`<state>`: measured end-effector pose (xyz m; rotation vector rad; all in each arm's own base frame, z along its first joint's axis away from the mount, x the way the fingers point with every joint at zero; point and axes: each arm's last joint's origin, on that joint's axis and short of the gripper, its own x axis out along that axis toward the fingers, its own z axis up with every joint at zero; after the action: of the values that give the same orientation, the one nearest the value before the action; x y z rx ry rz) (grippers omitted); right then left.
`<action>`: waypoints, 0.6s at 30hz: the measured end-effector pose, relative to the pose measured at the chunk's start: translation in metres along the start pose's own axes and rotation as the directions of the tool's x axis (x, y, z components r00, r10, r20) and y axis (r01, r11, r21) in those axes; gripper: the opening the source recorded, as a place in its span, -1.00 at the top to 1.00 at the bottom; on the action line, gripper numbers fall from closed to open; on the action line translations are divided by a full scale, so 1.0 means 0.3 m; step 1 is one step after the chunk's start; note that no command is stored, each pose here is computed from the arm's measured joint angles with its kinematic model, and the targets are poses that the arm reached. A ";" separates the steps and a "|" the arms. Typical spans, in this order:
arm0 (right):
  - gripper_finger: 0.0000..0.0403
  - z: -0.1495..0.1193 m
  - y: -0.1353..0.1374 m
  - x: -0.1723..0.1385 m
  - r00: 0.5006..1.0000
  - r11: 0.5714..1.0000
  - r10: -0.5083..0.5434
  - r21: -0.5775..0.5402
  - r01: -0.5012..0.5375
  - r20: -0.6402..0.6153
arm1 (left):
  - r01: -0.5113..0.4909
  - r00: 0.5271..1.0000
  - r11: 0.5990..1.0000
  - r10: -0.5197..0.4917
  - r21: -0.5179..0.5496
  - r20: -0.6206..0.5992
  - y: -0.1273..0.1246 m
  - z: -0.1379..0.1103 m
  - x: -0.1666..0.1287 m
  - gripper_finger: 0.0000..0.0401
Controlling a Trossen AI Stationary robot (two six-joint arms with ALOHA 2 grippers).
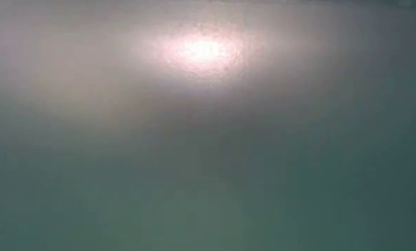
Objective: Pick & place jewel cases by type
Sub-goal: Put the middle black CD case into the transparent bin
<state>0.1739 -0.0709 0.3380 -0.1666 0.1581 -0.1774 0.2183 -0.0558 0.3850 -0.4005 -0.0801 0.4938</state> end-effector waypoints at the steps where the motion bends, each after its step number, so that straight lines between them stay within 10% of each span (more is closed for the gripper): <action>1: 0.85 0.000 0.000 0.000 1.000 1.000 0.000 0.000 0.000 0.000 | 0.000 1.000 0.999 0.000 0.037 -0.003 0.000 -0.002 0.000 0.93; 9: 0.85 0.000 0.000 0.000 1.000 1.000 0.000 0.000 0.000 0.000 | 0.029 1.000 0.956 -0.025 0.290 -0.019 -0.004 -0.007 0.002 0.93; 18: 0.85 0.000 0.000 0.000 1.000 1.000 -0.001 -0.002 0.001 0.000 | -0.021 0.999 0.982 0.027 0.189 -0.026 0.024 -0.007 0.024 0.93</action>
<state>0.1739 -0.0709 0.3381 -0.1690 0.1580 -0.1778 0.2217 -0.0475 0.3802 -0.2225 -0.0007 0.5146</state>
